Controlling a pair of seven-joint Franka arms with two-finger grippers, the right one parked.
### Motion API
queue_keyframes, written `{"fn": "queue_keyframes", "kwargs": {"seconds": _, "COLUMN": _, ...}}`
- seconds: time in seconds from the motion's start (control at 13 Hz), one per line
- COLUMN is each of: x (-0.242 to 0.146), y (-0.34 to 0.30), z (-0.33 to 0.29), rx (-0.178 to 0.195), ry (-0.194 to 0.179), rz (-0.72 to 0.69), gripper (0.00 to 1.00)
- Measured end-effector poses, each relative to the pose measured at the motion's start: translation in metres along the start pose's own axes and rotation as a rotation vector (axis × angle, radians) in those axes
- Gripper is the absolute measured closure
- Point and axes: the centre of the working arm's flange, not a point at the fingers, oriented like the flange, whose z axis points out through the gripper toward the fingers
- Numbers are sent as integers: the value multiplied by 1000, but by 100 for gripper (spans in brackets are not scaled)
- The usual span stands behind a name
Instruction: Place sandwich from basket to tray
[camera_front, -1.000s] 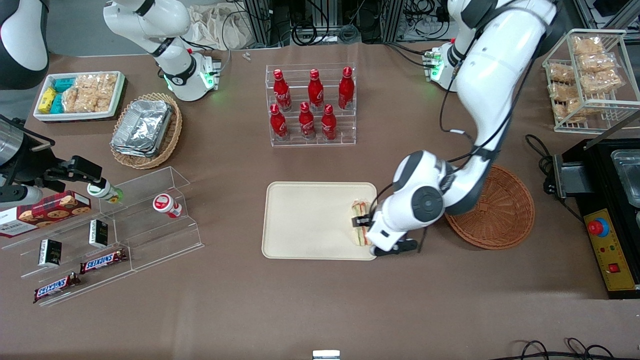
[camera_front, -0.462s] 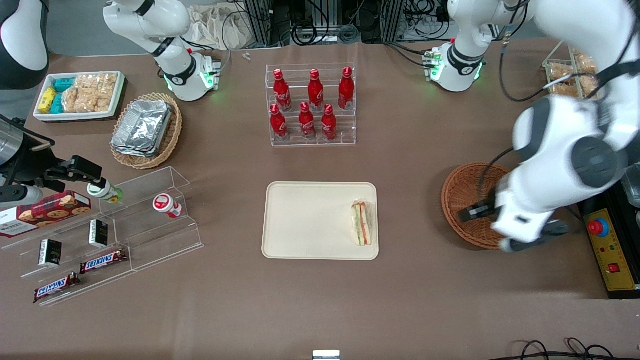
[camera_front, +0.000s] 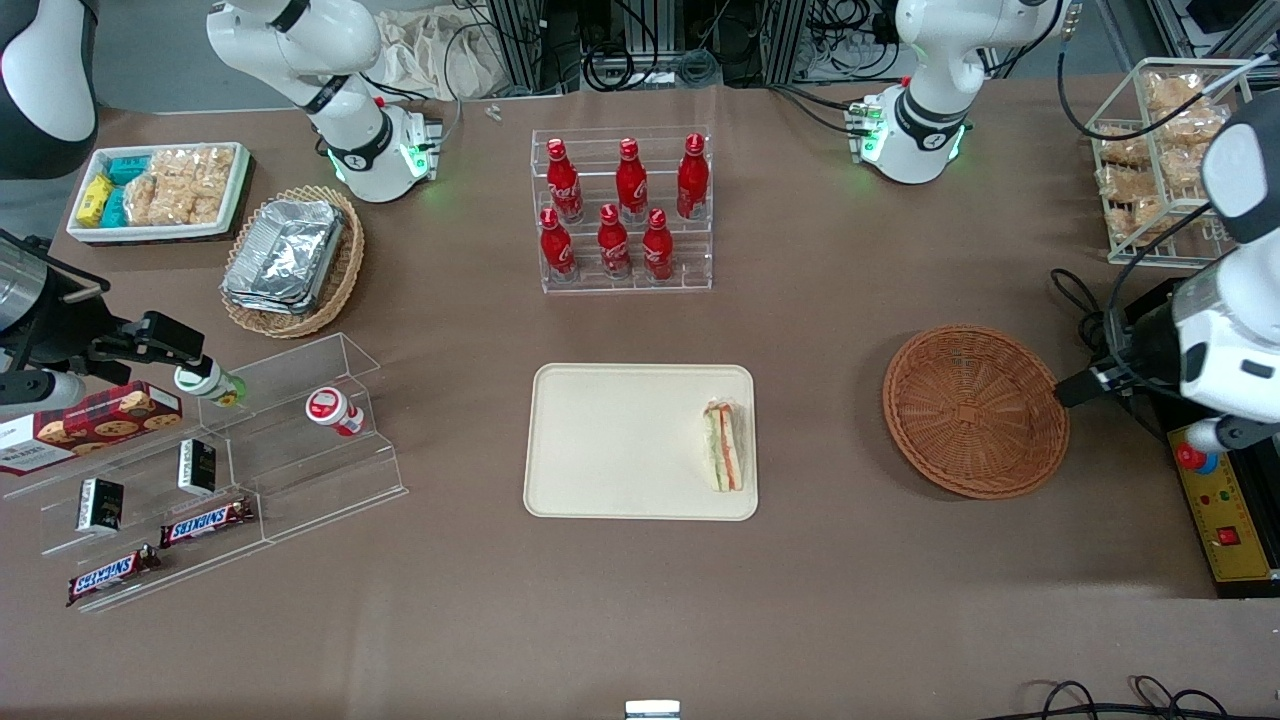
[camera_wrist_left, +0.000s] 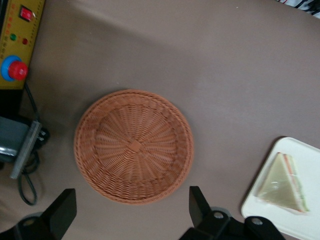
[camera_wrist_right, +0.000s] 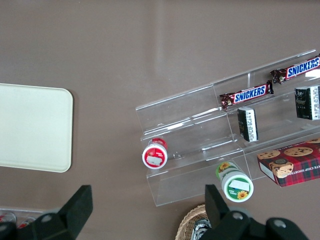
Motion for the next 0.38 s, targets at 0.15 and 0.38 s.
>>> {"fn": "queue_keyframes", "kwargs": {"seconds": 0.15, "x": 0, "y": -7, "z": 15, "rx": 5, "ry": -13, "rz": 23, "gripper": 0}}
{"fn": "queue_keyframes", "kwargs": {"seconds": 0.38, "x": 4, "y": -3, "z": 27, "rx": 15, "ry": -16, "rz": 33, "gripper": 0}}
